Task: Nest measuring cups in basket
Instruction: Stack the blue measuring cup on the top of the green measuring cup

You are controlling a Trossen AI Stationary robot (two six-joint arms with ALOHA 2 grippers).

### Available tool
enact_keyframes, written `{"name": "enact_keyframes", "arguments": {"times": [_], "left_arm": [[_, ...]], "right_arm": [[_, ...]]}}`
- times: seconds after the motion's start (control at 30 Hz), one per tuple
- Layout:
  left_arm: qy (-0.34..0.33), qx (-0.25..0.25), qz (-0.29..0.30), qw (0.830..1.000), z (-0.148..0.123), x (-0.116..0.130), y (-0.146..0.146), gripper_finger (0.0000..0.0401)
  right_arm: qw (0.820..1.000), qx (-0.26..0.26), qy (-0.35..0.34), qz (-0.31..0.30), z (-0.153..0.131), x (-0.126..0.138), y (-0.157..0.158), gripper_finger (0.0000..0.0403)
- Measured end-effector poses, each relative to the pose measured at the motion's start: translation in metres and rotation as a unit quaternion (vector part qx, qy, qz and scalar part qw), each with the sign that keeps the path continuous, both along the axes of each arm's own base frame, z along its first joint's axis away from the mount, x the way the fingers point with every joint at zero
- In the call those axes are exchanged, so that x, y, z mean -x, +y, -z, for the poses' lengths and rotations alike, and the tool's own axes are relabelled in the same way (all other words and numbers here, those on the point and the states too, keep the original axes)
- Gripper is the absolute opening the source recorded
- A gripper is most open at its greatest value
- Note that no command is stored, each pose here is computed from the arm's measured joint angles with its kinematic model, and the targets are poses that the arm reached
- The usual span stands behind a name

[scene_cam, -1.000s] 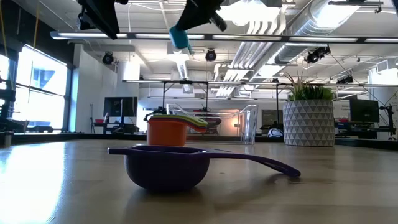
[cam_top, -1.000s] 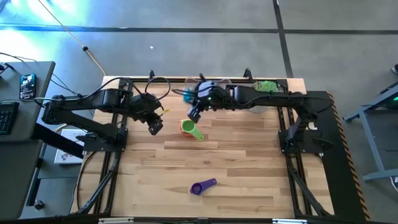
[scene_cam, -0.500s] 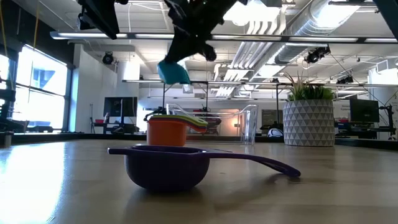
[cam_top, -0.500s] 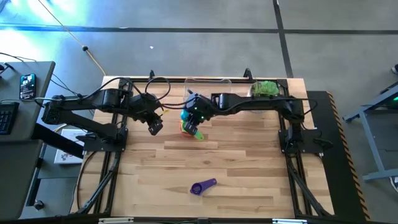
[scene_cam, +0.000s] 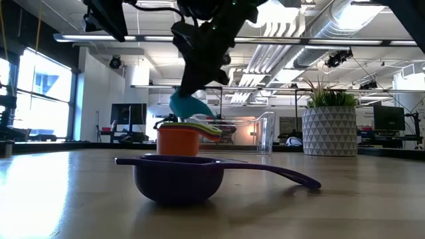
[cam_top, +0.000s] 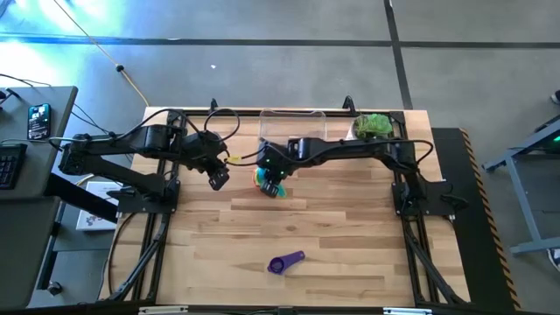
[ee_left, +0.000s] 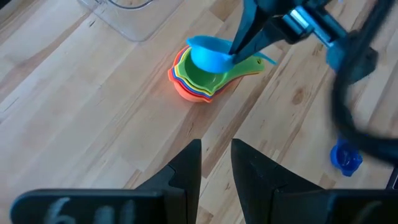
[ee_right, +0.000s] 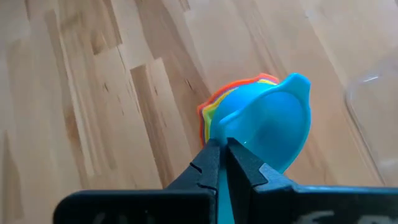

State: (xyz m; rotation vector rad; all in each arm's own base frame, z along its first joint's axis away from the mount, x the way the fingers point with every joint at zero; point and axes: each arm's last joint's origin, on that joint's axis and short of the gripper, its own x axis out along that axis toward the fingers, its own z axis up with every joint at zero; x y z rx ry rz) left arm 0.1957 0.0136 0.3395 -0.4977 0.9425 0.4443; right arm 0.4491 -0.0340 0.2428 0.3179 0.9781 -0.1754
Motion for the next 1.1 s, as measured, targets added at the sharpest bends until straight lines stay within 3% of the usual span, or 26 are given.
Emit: {"name": "enact_keyframes", "arguments": {"times": [0.4,0.87,1.1], "left_arm": [[0.0,-0.001,-0.001,1.0,0.0001,-0.0001,0.0002,0.0078],[0.001,-0.003,0.0,1.0,0.0001,0.0,0.0002,0.0078],[0.001,-0.003,0.0,1.0,0.0001,0.0,0.0002,0.0078]], "right_arm": [[0.999,0.013,0.019,-0.022,0.0109,-0.002,0.0005,0.0002],[0.999,0.024,0.019,-0.032,0.0108,-0.0021,0.0003,0.0048],[0.999,0.022,0.026,0.008,0.0112,-0.001,-0.0008,0.0048]]}}
